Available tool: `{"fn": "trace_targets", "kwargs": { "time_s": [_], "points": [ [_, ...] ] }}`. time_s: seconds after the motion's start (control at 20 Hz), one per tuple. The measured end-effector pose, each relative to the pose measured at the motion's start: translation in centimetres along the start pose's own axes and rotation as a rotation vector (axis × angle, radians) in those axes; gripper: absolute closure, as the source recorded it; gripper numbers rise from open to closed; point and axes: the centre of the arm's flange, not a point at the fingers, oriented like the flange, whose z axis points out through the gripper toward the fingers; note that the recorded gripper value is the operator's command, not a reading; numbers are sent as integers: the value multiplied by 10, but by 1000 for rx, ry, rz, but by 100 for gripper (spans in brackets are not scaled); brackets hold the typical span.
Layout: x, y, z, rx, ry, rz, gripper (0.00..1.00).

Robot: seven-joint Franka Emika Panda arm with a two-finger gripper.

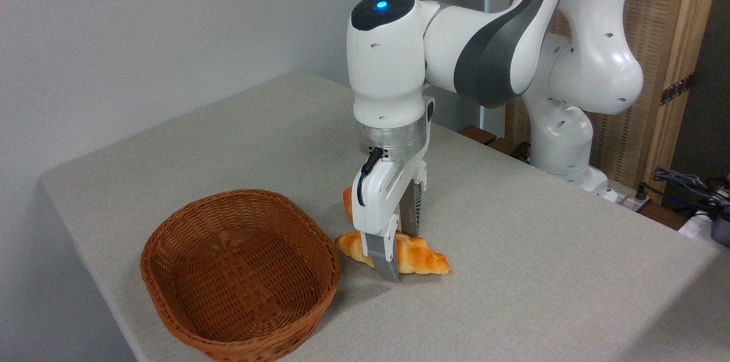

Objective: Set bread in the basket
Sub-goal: 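Close the gripper around the middle of the braided roll, then lift the braided roll and carry it over the wicker basket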

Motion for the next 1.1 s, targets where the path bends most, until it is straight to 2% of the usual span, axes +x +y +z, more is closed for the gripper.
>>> {"fn": "trace_targets", "kwargs": {
  "time_s": [0.25,0.65,0.75,0.95,1.1],
  "points": [
    [1,0,0,-1,0,1,73],
    [1,0,1,-7,3,2,73],
    [2,3,-1,-19,9,2,77],
    [6,11,-28,-79,42,5,79],
    [6,8,-59,-88,48,7,79]
  ]
}}
